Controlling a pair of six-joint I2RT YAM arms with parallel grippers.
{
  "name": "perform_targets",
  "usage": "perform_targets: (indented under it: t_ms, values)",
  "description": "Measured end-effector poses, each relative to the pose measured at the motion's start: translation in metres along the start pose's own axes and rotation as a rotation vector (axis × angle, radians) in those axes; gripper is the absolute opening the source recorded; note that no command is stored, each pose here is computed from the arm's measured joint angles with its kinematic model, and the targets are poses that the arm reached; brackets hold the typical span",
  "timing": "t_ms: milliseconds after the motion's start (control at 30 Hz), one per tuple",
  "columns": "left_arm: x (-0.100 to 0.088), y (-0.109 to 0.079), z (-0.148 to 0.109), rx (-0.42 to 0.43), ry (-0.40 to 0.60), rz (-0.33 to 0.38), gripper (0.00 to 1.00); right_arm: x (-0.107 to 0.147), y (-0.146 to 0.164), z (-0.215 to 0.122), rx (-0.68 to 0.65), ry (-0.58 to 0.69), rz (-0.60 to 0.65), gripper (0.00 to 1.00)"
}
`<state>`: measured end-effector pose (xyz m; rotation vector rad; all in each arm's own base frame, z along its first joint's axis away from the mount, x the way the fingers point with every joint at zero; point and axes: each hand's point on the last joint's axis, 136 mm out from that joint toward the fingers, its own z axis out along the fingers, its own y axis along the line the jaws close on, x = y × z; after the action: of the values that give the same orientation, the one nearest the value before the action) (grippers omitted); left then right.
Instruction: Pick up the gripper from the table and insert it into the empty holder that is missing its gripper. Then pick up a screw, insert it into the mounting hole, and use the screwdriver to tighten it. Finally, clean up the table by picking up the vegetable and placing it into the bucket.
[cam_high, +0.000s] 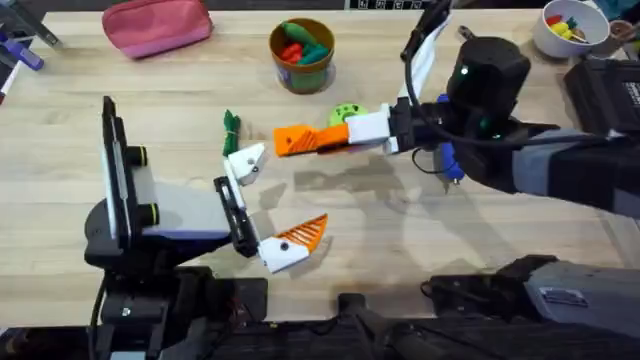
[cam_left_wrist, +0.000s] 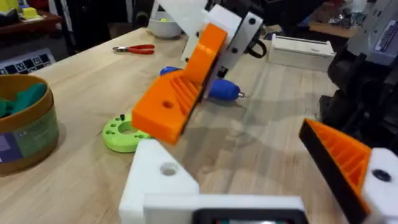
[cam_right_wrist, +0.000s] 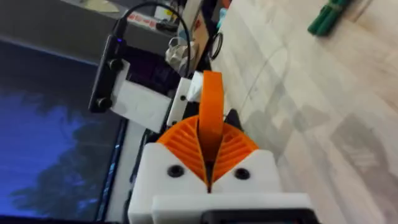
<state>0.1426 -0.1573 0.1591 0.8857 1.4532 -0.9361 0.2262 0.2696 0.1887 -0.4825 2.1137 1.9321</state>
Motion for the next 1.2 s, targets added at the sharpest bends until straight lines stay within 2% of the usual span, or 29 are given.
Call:
perform_targets:
  t_ms: [267, 500, 900, 1200]
  values:
    - [0.000, 0.000, 0.000, 0.000, 0.000, 0.000, 0.986, 0.017, -0.010, -0.001, -0.054, 0.104, 0.154, 0.006]
    - [0.000, 0.000, 0.000, 0.000, 0.000, 0.000, 0.988, 0.015, -0.004, 0.001, -0.121, 0.139, 0.102, 0.006]
    - [0.000, 0.000, 0.000, 0.000, 0.000, 0.000, 0.986, 0.028, -0.007, 0.000, -0.134, 0.208, 0.234, 0.006]
    - [0.000, 0.000, 0.000, 0.000, 0.000, 0.000, 0.985, 0.028, -0.007, 0.000, -0.135, 0.212, 0.241, 0.006]
